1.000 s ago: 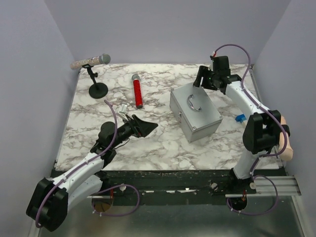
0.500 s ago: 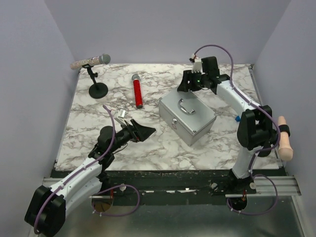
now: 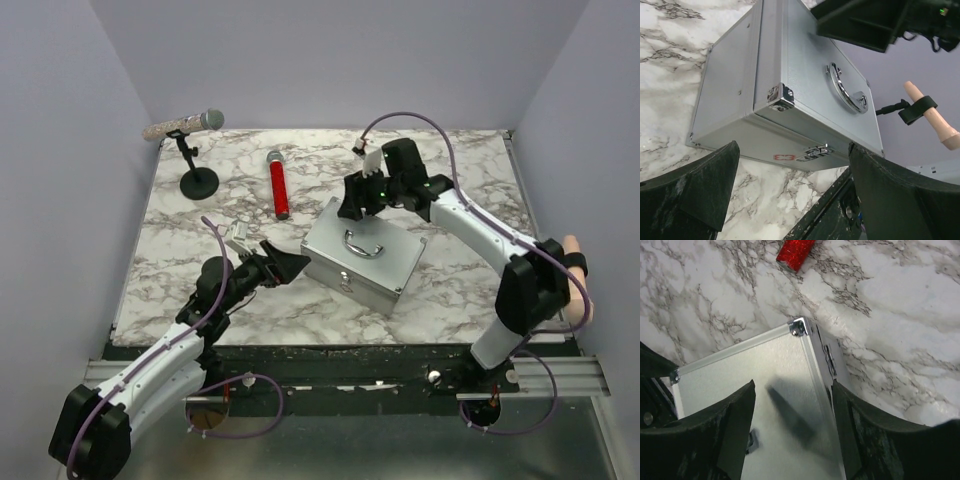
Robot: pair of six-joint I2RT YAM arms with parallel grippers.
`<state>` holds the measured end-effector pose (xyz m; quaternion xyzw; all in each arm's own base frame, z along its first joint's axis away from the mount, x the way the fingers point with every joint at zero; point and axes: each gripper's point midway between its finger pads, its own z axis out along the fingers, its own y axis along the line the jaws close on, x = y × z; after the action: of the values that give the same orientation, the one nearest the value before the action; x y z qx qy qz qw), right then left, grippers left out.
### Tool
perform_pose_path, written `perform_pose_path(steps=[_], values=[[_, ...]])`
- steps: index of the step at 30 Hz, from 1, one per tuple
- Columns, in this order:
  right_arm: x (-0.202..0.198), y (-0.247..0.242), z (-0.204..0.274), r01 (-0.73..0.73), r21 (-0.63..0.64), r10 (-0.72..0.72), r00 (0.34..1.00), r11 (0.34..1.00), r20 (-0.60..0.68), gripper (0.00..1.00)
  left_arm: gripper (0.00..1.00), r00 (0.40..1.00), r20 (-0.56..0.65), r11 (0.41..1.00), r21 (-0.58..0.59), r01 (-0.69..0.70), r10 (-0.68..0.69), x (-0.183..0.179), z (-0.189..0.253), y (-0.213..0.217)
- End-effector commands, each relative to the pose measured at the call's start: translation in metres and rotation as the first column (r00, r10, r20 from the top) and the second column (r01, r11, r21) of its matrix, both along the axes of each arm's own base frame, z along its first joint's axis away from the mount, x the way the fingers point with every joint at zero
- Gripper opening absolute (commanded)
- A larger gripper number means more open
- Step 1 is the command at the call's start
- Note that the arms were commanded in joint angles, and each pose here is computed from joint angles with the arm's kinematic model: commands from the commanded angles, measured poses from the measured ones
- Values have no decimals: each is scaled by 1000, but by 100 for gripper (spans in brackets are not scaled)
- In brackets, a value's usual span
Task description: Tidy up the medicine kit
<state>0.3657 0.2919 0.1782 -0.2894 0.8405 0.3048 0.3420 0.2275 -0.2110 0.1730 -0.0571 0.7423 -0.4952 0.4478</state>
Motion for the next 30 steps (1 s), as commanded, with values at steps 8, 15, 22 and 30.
perform_pose_path(steps=[8, 15, 22, 30], values=[[-105, -45, 94, 163, 200, -197, 967, 966, 161, 64, 99, 996, -40, 997, 29, -73, 74, -2, -10, 14], [-168, -56, 21, 153, 87, -161, 982, 984, 93, 24, 95, 991, 133, 1000, 5, -11, 10, -15, 16, 13], [-200, -62, 3, 101, 97, -107, 992, 990, 65, 19, 94, 995, 65, 997, 9, 79, -79, -20, 3, -5], [-198, -87, -39, 243, -52, -241, 970, 969, 35, 13, 93, 989, 36, 990, 12, 141, -141, -21, -5, -26]])
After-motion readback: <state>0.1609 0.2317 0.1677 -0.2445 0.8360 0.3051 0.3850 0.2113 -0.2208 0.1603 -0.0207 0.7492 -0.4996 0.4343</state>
